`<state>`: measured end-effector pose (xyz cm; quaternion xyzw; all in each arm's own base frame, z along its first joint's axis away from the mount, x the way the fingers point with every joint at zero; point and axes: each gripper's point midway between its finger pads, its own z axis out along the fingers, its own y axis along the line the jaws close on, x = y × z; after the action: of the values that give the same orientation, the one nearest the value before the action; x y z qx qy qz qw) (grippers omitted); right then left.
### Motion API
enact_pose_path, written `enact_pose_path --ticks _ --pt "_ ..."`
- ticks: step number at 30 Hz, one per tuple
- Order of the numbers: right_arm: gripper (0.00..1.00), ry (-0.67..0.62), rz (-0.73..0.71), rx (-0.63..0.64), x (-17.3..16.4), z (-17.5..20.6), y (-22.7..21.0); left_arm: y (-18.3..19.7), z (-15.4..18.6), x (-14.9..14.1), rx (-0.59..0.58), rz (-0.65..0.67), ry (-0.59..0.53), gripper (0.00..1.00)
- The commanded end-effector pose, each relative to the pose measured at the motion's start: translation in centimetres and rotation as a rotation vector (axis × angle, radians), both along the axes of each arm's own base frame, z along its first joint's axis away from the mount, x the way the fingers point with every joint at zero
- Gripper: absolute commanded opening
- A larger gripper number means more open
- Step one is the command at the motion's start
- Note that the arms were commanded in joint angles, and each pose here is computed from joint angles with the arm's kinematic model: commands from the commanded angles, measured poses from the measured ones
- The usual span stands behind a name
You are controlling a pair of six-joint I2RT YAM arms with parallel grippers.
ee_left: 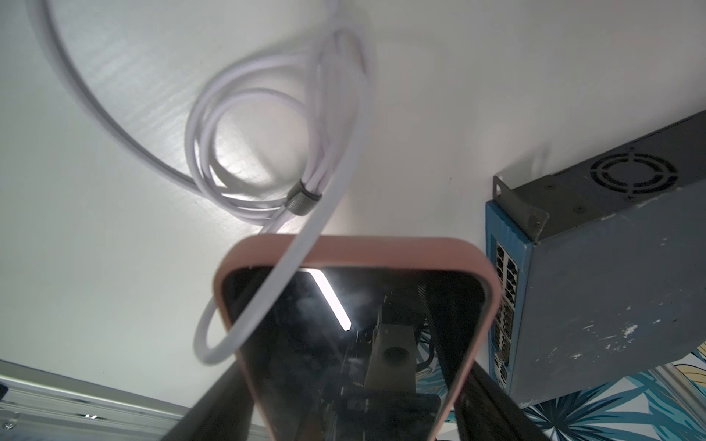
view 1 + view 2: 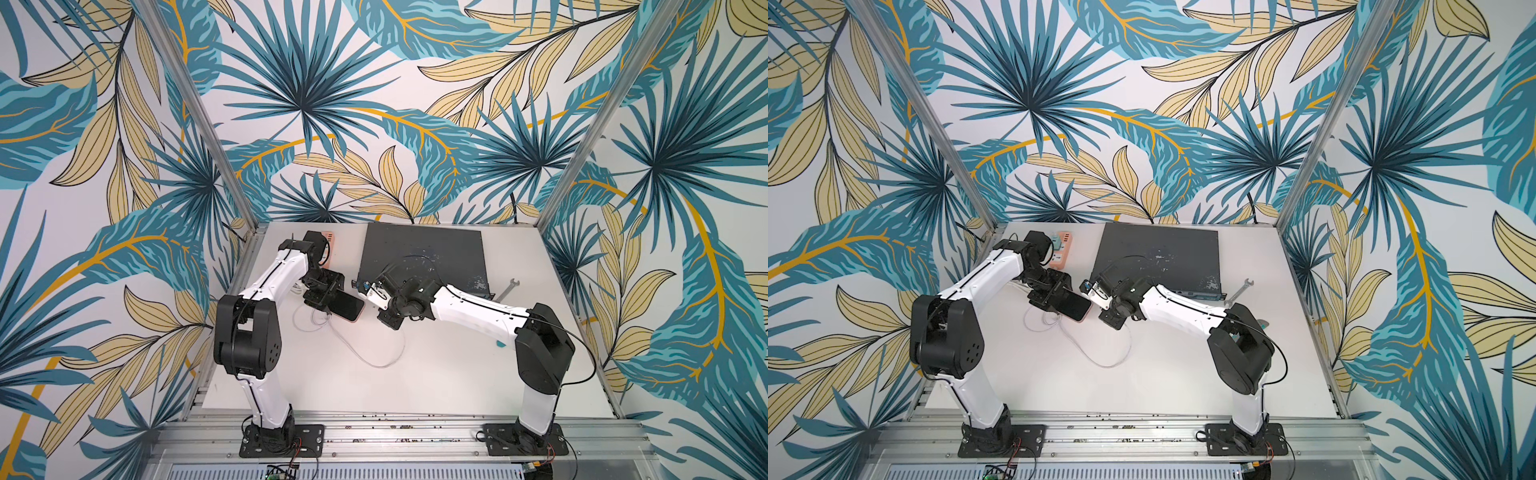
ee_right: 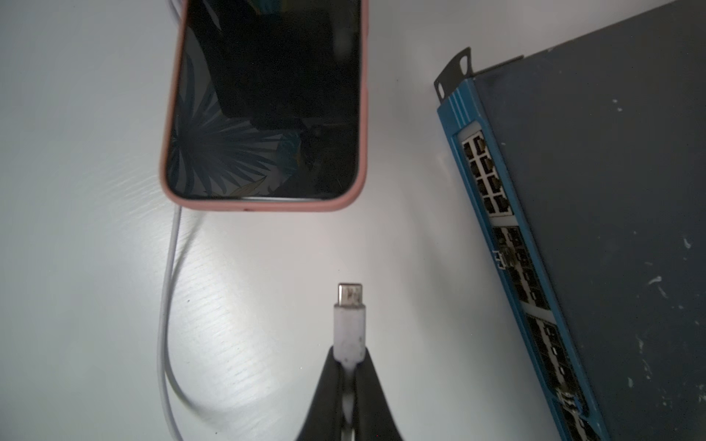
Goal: Plug the charging cable into the phone
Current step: Pick up the phone at the center of the board, then insert the charging cable into the phone.
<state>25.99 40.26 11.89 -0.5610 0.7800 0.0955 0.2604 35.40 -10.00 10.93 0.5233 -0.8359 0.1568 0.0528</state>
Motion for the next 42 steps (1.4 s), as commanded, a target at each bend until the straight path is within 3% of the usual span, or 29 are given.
enact_pose_path --ticks 1,19,42 --pt "0.00 0.016 0.033 -0.007 -0.7 0.0 0.7 0.0 -0.1 -0.1 -0.023 -0.005 0.015 0.00" --pt "0.00 0.096 0.102 0.019 -3.1 -0.6 2.2 0.4 -0.1 0.2 -0.048 0.014 0.000 0.00" --pt "0.00 0.096 0.098 0.017 -2.7 -1.1 2.8 0.1 -0.2 0.2 -0.065 0.008 -0.003 0.00"
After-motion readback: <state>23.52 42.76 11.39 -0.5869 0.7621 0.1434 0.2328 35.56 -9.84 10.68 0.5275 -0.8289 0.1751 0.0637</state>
